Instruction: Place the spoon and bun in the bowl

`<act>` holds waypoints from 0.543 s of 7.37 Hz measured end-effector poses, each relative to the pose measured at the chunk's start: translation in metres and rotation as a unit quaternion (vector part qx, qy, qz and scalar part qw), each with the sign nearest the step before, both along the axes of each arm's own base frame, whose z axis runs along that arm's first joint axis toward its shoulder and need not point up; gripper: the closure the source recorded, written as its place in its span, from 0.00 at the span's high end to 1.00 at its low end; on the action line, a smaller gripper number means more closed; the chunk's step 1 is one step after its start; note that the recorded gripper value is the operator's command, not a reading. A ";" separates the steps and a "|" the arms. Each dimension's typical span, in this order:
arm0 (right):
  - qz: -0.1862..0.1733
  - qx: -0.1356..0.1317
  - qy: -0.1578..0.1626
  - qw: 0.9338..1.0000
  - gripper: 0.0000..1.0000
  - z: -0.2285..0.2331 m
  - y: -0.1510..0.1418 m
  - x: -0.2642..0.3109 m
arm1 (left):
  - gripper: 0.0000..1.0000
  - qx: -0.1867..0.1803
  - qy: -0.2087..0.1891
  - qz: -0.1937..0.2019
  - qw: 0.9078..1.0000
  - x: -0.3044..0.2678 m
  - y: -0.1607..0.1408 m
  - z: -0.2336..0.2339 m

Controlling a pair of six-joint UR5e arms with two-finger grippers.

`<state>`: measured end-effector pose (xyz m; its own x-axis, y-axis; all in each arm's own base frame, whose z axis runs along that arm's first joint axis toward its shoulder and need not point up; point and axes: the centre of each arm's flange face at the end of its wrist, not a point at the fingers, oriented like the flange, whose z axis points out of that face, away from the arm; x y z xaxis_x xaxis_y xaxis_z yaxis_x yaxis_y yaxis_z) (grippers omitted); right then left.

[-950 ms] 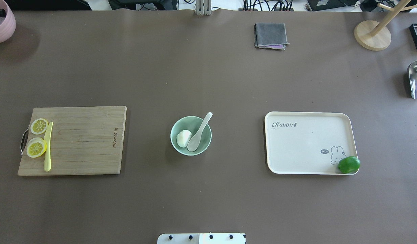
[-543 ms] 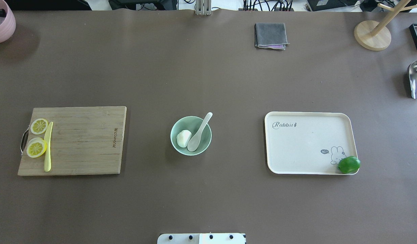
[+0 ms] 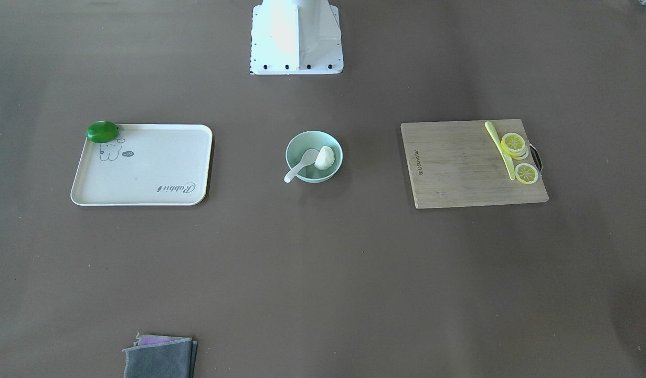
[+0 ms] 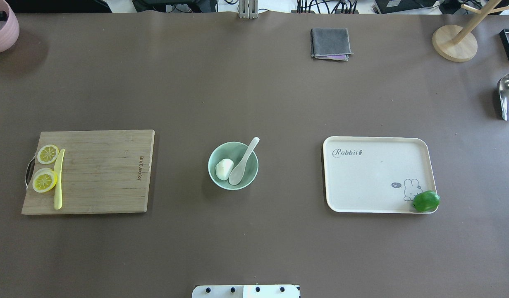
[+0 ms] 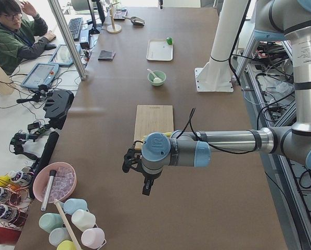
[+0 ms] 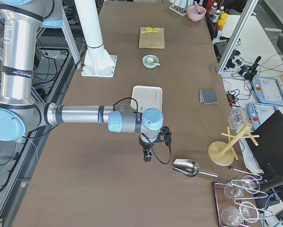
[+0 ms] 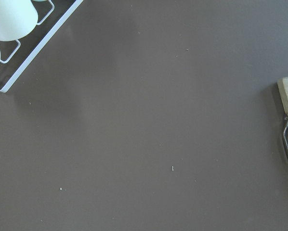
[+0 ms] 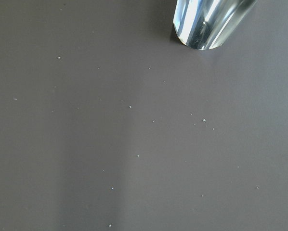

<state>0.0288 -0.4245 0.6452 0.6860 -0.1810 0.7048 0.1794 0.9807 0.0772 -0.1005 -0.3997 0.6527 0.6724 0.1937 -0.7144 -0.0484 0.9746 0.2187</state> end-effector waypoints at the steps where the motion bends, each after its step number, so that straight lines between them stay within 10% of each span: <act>1: -0.003 0.000 0.000 1.000 1.00 0.000 0.000 -0.003 | 0.98 0.000 0.000 0.000 1.000 0.000 0.000 0.000; 4: -0.010 0.003 -0.002 1.000 1.00 -0.003 -0.001 -0.009 | 0.98 0.000 0.000 0.001 1.000 0.000 0.000 0.000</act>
